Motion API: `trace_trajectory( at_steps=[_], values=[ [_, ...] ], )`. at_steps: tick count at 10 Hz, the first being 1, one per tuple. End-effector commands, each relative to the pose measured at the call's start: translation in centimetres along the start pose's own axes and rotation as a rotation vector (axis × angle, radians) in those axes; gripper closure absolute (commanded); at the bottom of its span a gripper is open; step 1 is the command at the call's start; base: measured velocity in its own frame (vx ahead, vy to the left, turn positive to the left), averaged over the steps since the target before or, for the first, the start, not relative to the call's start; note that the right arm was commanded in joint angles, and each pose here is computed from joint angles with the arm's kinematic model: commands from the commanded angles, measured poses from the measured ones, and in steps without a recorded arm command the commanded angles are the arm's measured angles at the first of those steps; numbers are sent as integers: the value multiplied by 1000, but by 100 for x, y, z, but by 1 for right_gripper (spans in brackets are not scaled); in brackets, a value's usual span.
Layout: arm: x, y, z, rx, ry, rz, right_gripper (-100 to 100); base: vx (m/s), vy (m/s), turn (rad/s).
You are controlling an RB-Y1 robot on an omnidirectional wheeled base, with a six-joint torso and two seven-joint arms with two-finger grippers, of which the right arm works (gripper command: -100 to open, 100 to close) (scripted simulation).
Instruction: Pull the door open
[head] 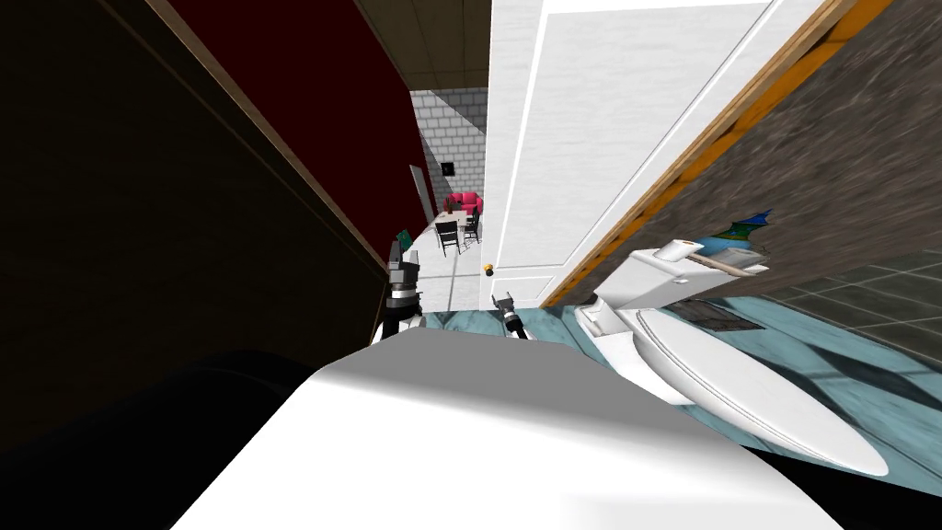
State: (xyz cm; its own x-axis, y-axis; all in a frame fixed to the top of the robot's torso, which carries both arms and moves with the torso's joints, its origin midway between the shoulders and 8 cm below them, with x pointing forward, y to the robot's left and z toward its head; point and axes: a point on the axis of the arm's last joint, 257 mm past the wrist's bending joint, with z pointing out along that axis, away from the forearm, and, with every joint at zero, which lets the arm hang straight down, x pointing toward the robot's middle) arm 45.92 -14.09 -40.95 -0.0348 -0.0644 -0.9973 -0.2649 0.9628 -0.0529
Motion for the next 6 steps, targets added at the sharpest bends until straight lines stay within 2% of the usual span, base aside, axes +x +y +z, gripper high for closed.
trace_trajectory(
  at_steps=[1, 4, 6],
  values=[
    [0, -55, -2, 23, -3, 1, -100, -3, -6, 57],
    [-41, -74, 21, 58, -15, 13, -100, 7, 7, 13],
    [-102, -11, 60, 84, -29, 30, -100, 33, 35, -64]
  ],
)
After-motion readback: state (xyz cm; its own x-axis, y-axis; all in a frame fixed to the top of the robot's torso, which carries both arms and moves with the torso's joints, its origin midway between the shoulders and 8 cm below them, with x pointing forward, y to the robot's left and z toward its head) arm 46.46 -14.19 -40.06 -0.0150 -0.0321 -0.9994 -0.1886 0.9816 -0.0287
